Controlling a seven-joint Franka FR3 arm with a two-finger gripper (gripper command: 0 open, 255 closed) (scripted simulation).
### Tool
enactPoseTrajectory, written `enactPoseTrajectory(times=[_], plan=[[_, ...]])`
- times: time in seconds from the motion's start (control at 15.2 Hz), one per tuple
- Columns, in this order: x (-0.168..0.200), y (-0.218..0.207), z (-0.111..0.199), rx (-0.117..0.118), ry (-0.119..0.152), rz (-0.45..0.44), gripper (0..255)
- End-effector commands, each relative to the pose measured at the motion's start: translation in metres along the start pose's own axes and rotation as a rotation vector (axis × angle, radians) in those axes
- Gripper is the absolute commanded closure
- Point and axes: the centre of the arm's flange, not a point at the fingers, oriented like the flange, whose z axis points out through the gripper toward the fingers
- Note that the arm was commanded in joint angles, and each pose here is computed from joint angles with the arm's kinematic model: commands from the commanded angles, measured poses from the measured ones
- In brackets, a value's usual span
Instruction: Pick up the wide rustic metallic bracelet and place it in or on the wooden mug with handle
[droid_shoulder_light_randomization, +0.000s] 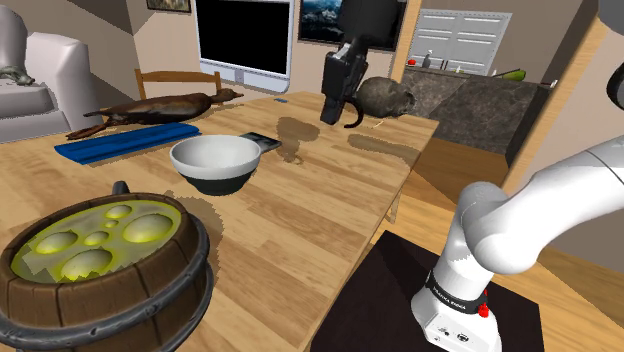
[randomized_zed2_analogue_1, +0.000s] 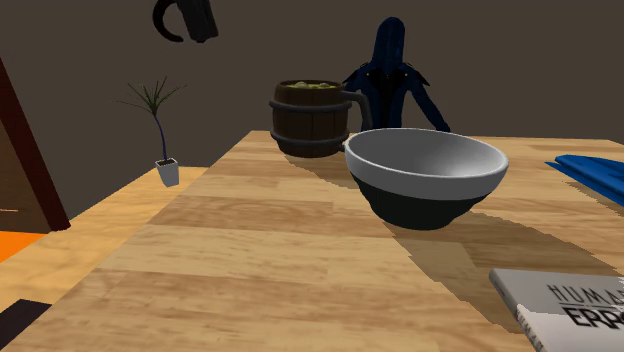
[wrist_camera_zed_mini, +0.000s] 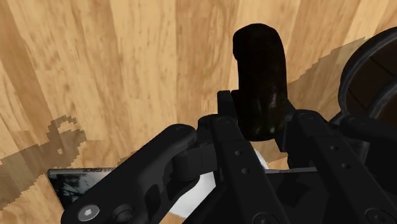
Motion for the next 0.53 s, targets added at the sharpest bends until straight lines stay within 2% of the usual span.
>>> enactPoseTrajectory(times=[0.0,0.46], plan=[[0.008,-0.017,0.001,0.000,-0.001,0.000,255],[0.054,-0.096,0.016,0.000,-0.001,0.000,255]])
